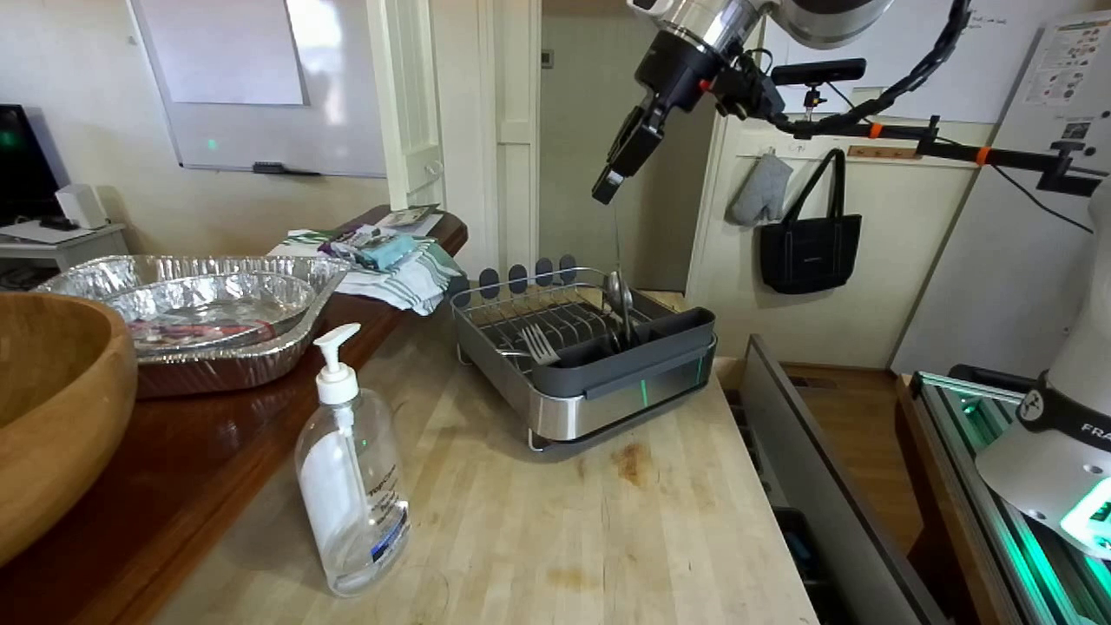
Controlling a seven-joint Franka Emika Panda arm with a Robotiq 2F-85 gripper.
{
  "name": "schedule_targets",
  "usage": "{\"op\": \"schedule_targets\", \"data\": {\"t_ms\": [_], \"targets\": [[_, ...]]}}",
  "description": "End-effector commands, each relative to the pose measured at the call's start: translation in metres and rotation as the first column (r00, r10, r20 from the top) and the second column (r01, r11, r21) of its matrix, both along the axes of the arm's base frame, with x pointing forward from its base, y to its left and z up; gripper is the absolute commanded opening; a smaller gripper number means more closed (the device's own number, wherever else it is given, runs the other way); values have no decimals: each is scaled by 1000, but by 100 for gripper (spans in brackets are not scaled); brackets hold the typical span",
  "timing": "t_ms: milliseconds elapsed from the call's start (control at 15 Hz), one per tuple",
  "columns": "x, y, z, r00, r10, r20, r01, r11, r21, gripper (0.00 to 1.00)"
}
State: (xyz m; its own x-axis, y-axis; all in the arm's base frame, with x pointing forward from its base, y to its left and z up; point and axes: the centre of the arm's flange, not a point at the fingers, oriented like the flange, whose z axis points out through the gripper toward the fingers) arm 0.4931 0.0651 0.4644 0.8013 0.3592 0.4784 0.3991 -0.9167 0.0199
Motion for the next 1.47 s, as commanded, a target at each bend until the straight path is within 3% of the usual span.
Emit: {"op": "schedule_targets", "data": {"t_ms": [0,467,1400], "targets": [[-10,-3,12,1000,-17,3,17,1000,-11,6],[-15,-2,21,1000,-21,-2,21,999,-39,6],[-24,-1,17,995,-19,-98,10,996,-91,6]]}}
